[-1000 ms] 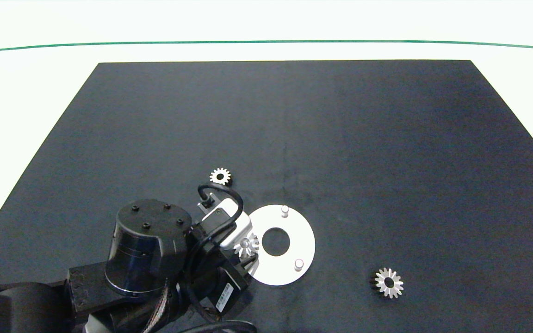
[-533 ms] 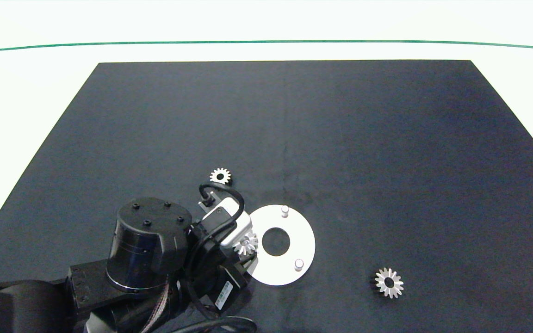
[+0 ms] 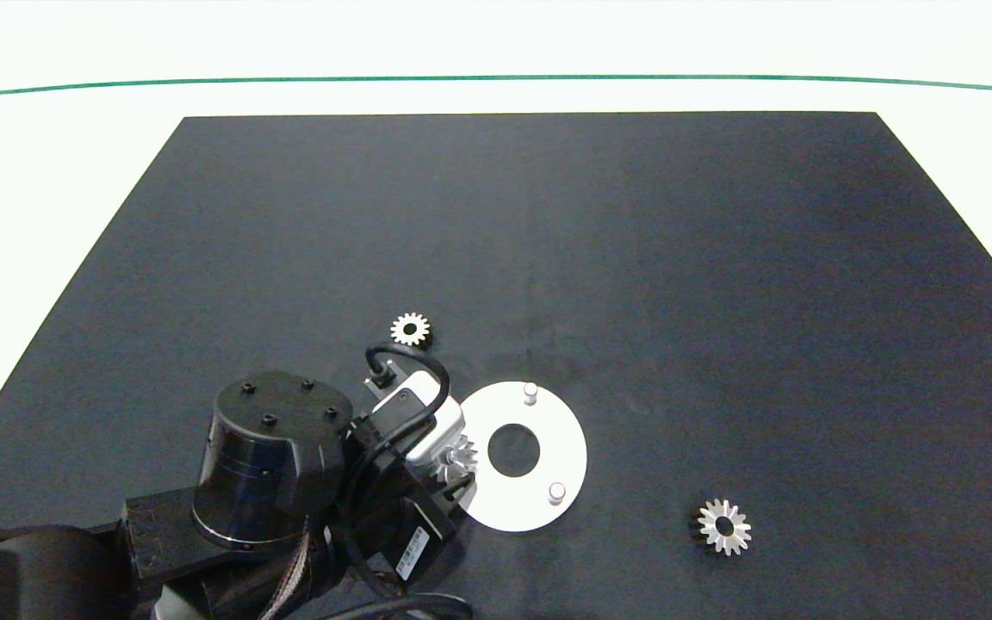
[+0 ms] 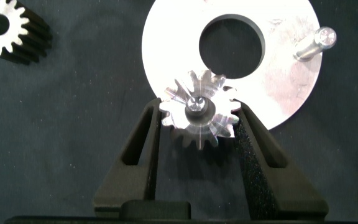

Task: Install three planetary gears onto the carrier pins

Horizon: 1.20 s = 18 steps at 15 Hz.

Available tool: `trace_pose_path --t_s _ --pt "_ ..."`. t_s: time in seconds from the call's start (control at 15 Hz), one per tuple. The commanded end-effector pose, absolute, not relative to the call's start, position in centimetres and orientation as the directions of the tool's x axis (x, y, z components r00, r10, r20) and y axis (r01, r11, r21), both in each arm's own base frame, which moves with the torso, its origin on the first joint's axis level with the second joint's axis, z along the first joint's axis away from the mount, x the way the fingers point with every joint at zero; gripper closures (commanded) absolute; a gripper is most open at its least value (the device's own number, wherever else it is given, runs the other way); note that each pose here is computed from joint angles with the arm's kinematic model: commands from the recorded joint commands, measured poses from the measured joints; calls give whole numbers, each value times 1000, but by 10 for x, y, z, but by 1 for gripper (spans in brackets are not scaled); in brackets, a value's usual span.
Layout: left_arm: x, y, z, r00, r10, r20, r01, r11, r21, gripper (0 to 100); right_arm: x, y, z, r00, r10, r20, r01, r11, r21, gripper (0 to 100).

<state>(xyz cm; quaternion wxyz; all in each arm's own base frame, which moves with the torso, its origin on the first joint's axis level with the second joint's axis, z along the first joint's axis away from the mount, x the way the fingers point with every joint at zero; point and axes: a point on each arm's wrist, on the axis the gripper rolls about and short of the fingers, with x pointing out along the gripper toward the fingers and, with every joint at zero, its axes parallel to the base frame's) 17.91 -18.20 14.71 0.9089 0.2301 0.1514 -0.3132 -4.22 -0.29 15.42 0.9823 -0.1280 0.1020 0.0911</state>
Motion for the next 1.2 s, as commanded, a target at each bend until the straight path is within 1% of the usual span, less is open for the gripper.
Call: trace_pose_path --t_s 0.07,1.2 --pt "180 -183 149 762 -502 -410 636 699 326 100 -42 -3 154 962 155 -226 -208 950 -234 0" --pt "181 -185 146 757 -501 -420 641 693 329 100 -42 -3 154 960 156 -231 -210 949 -233 0"
